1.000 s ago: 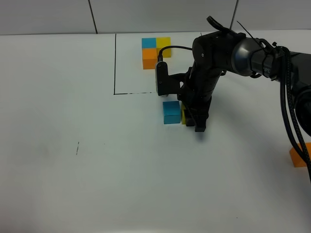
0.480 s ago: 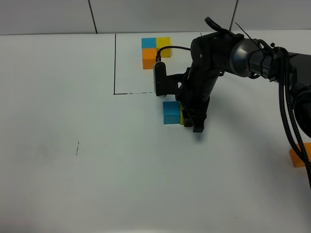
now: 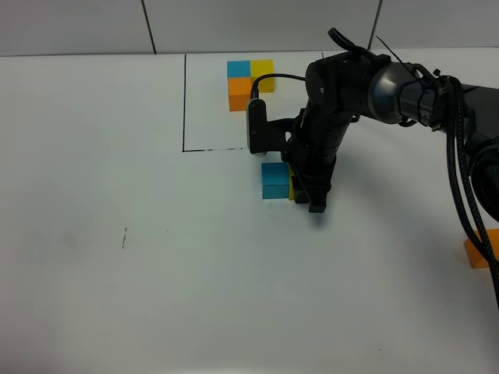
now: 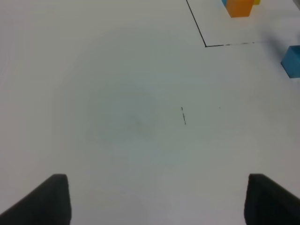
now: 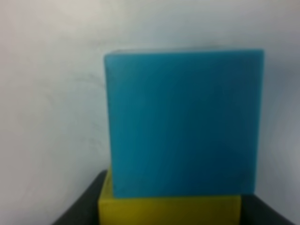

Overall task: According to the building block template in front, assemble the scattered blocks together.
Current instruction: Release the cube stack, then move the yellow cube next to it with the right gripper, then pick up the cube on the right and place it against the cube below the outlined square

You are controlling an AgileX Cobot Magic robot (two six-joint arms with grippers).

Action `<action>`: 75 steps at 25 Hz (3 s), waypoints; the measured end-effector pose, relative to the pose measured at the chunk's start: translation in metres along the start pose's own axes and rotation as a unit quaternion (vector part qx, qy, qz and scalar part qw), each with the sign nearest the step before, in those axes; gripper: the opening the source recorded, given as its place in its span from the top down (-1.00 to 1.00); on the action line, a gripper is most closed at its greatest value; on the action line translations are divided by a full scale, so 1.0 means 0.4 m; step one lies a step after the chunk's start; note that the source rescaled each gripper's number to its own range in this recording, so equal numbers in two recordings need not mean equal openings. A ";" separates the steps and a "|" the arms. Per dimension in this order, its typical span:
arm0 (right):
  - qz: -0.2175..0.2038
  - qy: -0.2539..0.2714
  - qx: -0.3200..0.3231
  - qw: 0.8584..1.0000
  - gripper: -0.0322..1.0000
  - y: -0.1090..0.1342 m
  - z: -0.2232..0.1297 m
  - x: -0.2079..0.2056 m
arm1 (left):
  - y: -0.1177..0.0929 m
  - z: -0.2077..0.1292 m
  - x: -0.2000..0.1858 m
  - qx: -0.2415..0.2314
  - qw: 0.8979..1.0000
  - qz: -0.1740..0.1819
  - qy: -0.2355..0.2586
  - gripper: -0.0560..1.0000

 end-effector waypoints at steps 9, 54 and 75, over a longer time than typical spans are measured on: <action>0.002 -0.001 0.021 1.000 0.90 -0.005 -0.005 0.000 | 0.000 0.000 0.000 0.000 1.000 0.000 0.000 -0.41; -0.076 0.033 0.644 0.761 -0.94 0.137 -0.671 -0.251 | 0.000 0.000 0.000 0.000 1.000 0.000 0.000 -0.41; -0.037 0.017 0.677 0.735 -0.36 0.115 -0.670 -0.140 | 0.000 0.000 0.000 0.000 1.000 0.000 0.000 -0.41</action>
Point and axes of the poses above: a point on each arm's last joint axis where the gripper is mounted, x pointing out along that axis toward the gripper, y along the wrist's bending axis when the last joint is at zero, z = x × y, the point moved 4 cm from there along x, pointing out along that axis toward the gripper, and after that the axes turned 15 degrees about x, right-handed, at the moved point
